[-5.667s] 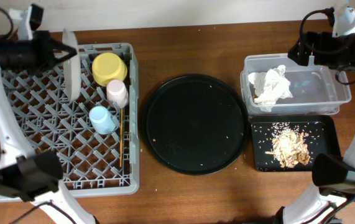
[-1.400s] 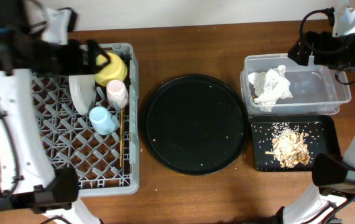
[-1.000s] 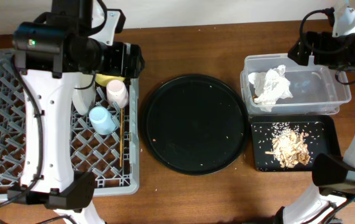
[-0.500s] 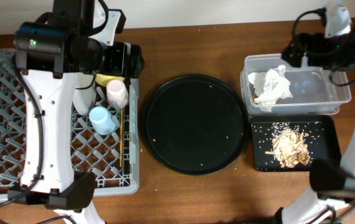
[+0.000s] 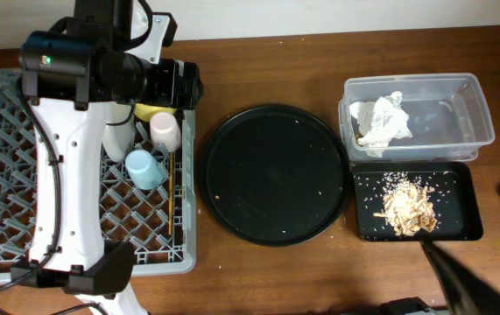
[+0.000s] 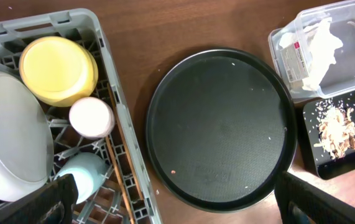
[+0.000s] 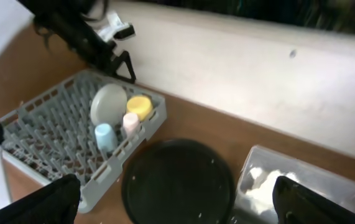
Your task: Sort waste into correct bins and load items into the dishwasher rack
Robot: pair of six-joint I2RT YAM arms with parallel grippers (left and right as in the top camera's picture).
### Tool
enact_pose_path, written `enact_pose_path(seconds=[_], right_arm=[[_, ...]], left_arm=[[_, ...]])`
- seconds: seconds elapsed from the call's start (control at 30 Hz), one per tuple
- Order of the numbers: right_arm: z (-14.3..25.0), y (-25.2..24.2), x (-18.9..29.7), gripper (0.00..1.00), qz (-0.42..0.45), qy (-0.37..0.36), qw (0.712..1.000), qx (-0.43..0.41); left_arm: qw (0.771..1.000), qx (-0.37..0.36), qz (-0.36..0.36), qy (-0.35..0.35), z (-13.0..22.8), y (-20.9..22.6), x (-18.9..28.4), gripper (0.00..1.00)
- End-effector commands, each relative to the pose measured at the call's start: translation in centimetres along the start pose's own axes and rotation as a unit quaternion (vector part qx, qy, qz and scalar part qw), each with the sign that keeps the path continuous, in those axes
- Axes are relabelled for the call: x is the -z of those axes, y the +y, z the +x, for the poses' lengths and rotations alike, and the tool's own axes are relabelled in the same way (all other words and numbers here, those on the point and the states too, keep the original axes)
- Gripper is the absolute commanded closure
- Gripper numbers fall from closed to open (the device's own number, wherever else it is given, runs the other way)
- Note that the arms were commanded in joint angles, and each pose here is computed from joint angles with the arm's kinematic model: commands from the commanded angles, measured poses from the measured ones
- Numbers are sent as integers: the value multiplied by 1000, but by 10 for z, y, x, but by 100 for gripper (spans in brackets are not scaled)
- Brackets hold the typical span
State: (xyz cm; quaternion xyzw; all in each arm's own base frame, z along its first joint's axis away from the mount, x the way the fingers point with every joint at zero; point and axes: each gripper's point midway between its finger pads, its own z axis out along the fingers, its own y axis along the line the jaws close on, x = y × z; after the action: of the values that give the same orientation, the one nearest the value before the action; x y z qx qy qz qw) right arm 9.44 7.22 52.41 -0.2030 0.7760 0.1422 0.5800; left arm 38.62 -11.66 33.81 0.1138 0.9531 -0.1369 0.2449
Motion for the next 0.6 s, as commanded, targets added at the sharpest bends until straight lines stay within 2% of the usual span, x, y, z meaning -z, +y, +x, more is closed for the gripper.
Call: enact_pose_path(seconds=[0.0, 0.13, 0.27, 0.57], right_arm=[[12, -2, 21, 2, 32, -10, 998, 45], [27, 6, 38, 1, 41, -45, 992, 111], [44, 2, 26, 2, 63, -104, 980, 155], [112, -30, -68, 1, 113, -227, 948, 191]], left_arm=[[1000, 3, -3, -2, -1, 0, 0, 1], [1000, 3, -3, -2, -1, 0, 0, 1], [1000, 3, -3, -2, -1, 0, 0, 1], [1000, 3, -3, -2, -1, 0, 0, 1]])
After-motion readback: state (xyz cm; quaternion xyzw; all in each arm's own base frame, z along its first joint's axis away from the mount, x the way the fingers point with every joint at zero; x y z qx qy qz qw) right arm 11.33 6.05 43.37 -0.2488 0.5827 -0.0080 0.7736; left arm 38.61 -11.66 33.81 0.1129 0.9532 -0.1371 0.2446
